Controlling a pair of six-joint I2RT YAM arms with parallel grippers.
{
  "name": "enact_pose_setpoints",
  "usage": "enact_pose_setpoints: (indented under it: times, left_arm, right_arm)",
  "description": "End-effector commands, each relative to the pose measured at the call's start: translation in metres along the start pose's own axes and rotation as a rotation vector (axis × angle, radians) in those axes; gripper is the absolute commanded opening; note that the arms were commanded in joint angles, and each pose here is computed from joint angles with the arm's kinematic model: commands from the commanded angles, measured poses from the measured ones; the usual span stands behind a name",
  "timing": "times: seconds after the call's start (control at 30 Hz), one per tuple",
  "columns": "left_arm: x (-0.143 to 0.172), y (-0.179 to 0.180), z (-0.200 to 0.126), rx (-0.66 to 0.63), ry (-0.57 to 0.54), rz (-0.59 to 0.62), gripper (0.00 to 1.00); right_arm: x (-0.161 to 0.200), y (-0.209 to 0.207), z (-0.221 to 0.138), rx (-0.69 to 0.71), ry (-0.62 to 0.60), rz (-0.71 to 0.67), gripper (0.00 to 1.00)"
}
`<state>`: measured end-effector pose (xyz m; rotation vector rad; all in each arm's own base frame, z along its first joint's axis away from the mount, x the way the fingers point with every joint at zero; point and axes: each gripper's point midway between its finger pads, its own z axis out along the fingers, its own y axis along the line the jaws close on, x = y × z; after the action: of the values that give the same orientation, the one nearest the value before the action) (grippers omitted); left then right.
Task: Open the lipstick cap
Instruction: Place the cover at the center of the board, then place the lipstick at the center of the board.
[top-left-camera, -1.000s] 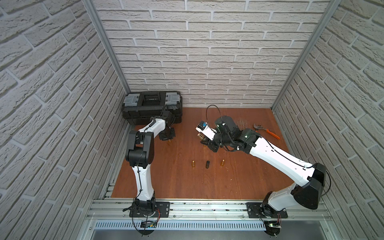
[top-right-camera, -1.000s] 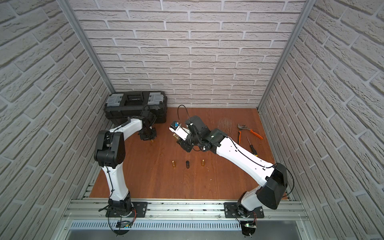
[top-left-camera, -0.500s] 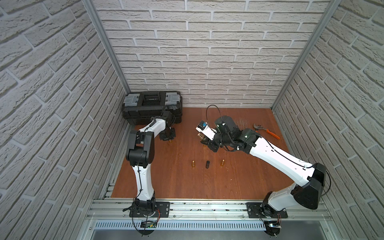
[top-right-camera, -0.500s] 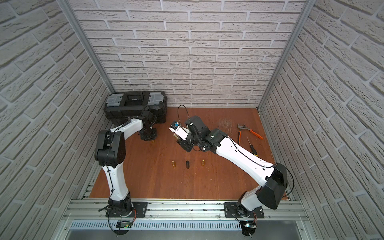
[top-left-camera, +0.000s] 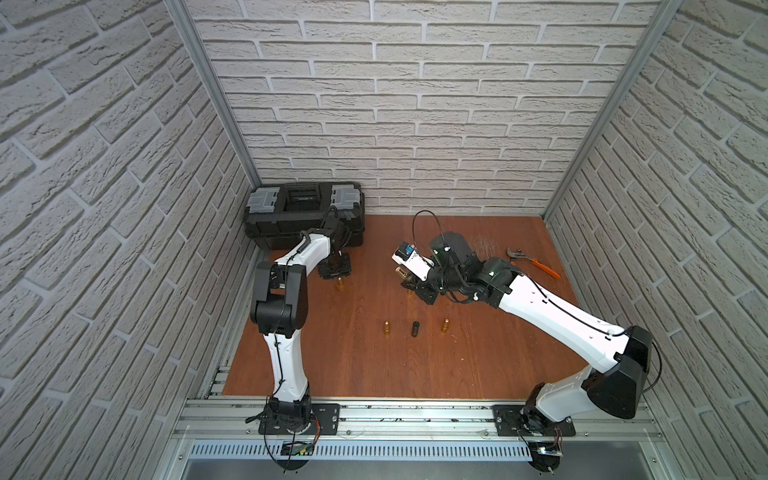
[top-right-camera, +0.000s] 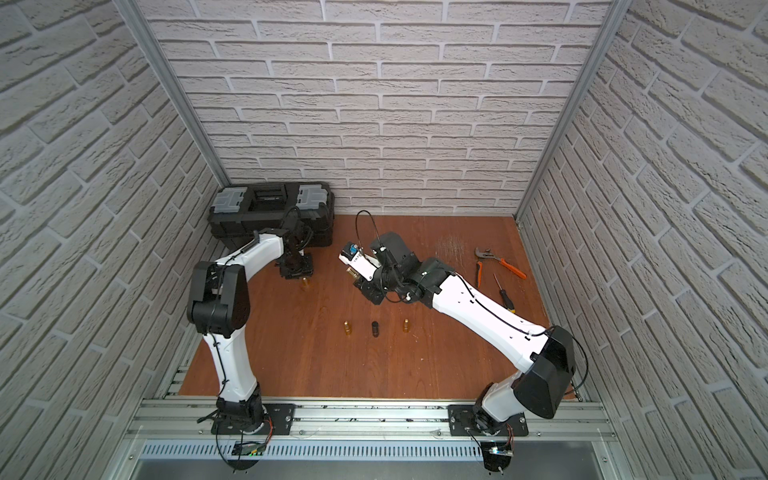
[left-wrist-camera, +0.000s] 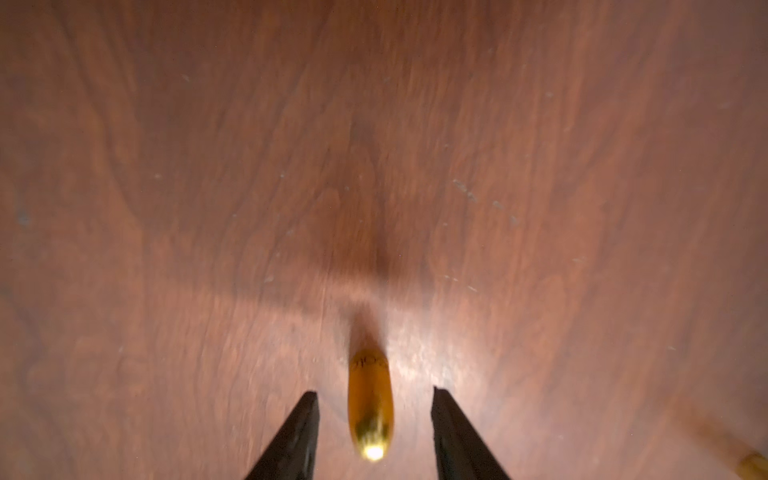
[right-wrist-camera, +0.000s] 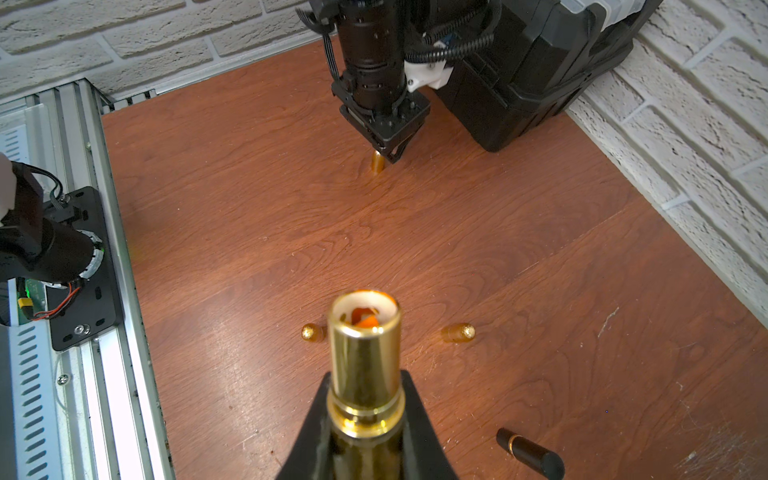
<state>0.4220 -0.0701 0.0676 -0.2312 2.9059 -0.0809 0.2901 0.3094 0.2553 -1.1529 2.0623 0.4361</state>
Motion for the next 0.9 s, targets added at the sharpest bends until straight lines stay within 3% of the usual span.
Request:
enact_pose_setpoints:
  times: [0.0,0.23,0.43,0.63,0.87]
  left_arm:
    - [0.000,-0.008,-0.069,0.063,-0.058,0.015,0.50]
    - [0.040,-0.054,-0.155,0.422,-0.020,0.017,0.55]
    - [0.076,-0.098,-0.203,0.686,0.020,0.078,0.56]
    - [0.102,-0.111,-0.209,0.729,0.067,0.139,0.56]
    - [0.103,-0.115,-0.211,0.759,0.067,0.146,0.55]
  right_arm:
    - [0.000,-0.001,0.007,0.004,-0.012,0.013,0.03]
    - [-0.002,0.001,0.026,-0.019,0.003,0.019,0.03]
    - [-0.008,0.007,0.042,-0.050,0.011,0.012,0.03]
    - [-0.020,0.011,0.049,-0.070,-0.002,0.003,0.03]
    - [-0.025,0.016,0.055,-0.083,0.006,-0.011,0.03]
